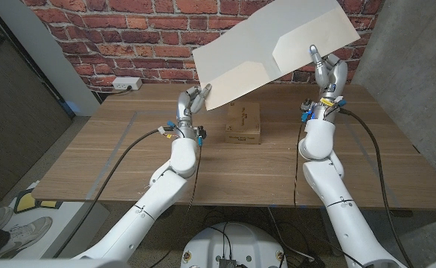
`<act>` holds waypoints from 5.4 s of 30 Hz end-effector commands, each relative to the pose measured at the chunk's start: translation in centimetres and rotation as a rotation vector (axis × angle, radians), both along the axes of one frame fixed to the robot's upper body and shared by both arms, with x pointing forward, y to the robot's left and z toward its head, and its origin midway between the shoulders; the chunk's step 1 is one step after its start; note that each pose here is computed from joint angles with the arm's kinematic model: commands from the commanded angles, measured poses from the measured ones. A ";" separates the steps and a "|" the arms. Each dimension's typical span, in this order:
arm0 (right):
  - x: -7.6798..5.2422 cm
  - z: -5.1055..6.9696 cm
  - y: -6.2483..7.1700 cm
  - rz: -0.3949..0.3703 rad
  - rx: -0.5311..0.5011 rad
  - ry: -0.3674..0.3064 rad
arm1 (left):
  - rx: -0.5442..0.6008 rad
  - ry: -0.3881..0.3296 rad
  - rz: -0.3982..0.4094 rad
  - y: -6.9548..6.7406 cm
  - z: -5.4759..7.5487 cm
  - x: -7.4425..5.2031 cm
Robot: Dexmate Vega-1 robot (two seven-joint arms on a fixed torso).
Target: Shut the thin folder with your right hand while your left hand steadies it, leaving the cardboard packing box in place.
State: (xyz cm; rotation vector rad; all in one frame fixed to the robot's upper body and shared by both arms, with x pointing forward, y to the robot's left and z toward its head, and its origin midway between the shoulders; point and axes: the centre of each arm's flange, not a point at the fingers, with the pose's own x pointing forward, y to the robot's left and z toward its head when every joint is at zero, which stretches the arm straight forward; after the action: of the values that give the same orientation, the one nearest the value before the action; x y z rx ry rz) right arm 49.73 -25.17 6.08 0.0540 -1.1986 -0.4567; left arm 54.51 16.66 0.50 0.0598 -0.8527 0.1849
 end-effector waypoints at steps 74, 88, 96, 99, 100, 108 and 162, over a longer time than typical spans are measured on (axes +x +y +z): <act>-3.5 -6.3 9.3 -1.102 -0.493 -0.220 | 0.395 0.125 -0.573 -3.0 9.0 -1.3; -3.8 -6.7 9.7 -1.115 -0.535 -0.248 | 0.400 0.124 -0.580 -3.3 9.4 -1.7; -4.1 -6.9 9.8 -1.130 -0.560 -0.267 | 0.374 0.135 -0.692 -4.0 9.2 -0.7; -4.2 -7.0 9.8 -1.129 -0.563 -0.269 | 0.355 0.142 -0.758 -4.4 8.9 -0.1; -4.2 -7.0 9.8 -1.131 -0.564 -0.269 | 0.350 0.146 -0.784 -4.5 8.8 0.1; -4.5 -7.1 9.9 -1.142 -0.587 -0.292 | 0.320 0.178 -0.975 -5.6 8.5 1.4; -7.2 -6.0 9.4 -1.407 -0.715 -0.547 | 0.348 0.224 -1.081 -3.6 8.7 1.1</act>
State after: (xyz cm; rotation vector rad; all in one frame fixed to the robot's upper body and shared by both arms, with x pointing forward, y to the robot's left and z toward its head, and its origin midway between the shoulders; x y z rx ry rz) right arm 43.44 -15.52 -0.66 -1.3230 -1.6586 -1.1482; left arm 56.24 11.83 8.14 -0.1094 -0.5752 -0.9726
